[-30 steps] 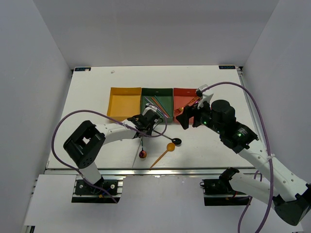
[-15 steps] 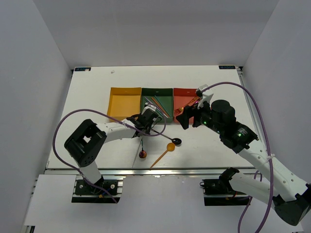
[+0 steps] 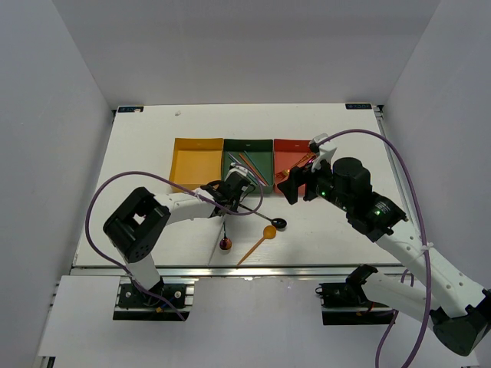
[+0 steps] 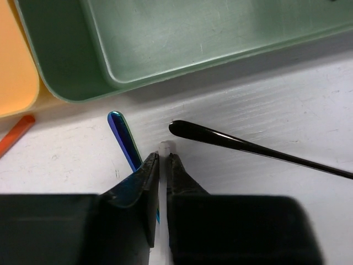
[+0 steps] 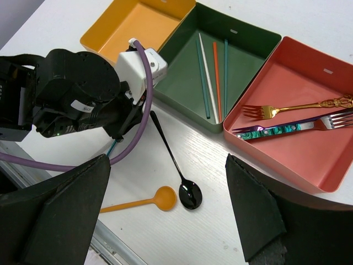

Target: Sort the eating utensils into containers

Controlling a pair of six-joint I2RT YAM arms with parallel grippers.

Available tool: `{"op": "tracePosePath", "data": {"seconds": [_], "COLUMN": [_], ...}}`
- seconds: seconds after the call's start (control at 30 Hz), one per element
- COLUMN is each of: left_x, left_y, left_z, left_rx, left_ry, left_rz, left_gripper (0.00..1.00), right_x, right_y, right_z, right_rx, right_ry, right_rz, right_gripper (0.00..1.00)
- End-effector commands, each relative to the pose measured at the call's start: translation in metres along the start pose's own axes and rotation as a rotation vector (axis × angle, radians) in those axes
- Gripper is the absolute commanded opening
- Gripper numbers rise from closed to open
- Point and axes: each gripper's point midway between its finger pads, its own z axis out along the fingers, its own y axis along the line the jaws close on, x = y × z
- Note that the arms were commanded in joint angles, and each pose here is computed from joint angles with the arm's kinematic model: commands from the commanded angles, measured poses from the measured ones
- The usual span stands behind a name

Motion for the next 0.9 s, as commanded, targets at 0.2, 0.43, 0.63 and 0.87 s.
{"op": "tracePosePath", "data": {"seconds": [0.2,0.43,0.63,0.87], "left_x": [-0.008,-0.070,-0.137,-0.223], "left_y": [0.001,0.006,0.009,0.064], "left_z": [-0.011,-0.071,-0.122,-0.103], "left_rx": [0.009,0.020,0.037,0.025], "left_ry": [0.006,-0.062,-0.183,-0.432], "left_rz": [-0.001,-0.061,-0.171,-0.733], "left_gripper": [0.00,0.00,0.00,0.00], "right_x": [-0.012,-0.012,-0.018,-0.034], "right_y": [0.006,0.007,0.002,-0.016], "right_z": [0.001,0.002,-0.002,-0.020], "right_rx": [-0.024,-0.025,0.006,0.127], "right_ry": [-0.052,-0.051,-0.066,-0.126], "right_rz": [0.015,0.018,0.030,0.084], "right_gripper": [0.89,0.89,0.89,0.89]}}
